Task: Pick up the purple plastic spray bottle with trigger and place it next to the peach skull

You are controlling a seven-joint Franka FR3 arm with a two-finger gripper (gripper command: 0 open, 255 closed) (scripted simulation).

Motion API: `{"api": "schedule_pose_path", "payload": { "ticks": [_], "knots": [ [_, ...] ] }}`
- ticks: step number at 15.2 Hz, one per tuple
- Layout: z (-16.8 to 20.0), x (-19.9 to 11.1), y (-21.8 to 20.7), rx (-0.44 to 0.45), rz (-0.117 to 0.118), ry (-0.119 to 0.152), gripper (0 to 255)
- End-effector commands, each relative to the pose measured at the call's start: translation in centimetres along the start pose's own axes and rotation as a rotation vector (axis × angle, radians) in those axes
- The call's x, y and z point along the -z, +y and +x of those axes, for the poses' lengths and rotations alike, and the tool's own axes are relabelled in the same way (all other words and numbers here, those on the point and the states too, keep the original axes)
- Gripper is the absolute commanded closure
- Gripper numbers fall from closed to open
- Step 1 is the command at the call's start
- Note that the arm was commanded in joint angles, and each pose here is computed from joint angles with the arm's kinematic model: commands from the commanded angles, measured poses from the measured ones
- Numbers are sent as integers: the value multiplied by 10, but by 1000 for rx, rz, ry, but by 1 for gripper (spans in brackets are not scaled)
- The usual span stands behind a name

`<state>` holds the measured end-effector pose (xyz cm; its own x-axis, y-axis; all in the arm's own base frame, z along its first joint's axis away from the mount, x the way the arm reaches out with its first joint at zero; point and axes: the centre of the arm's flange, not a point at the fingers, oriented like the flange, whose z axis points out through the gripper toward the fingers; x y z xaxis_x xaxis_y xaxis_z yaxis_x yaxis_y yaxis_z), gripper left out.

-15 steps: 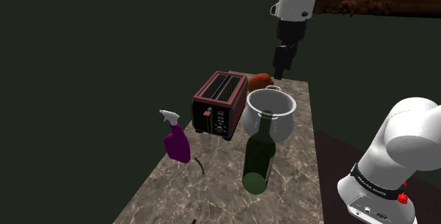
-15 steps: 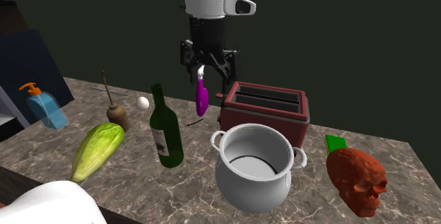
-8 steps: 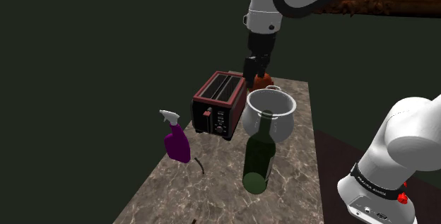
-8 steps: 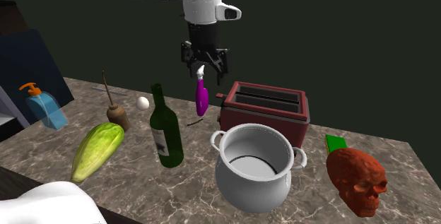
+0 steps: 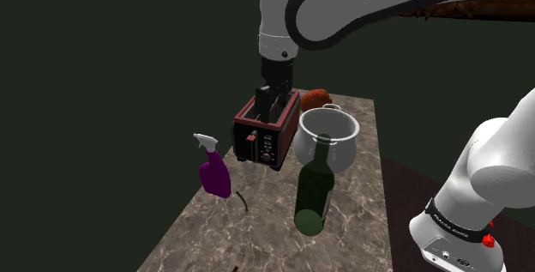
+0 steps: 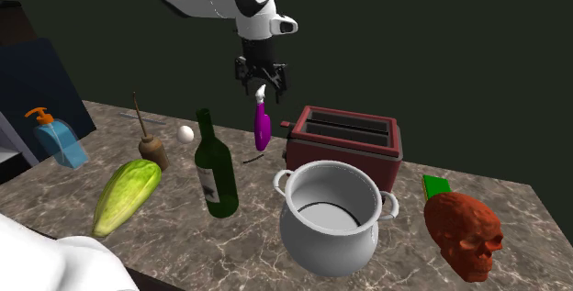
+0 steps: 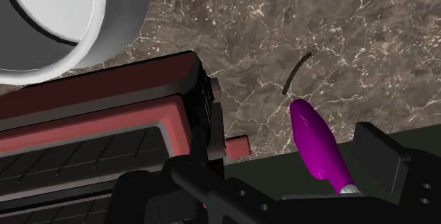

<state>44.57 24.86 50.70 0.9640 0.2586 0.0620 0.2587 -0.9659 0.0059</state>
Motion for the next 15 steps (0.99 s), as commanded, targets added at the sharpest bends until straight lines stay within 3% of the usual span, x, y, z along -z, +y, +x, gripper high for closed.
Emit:
{"api": "schedule_pose_path", "payload": {
  "ticks": [1, 13, 15],
  "knots": [
    [21, -6, -18, 7, -2, 12, 0],
    [125, -54, -119, 53, -19, 76, 0],
    [129, -60, -122, 54, -20, 78, 0]
  ]
}}
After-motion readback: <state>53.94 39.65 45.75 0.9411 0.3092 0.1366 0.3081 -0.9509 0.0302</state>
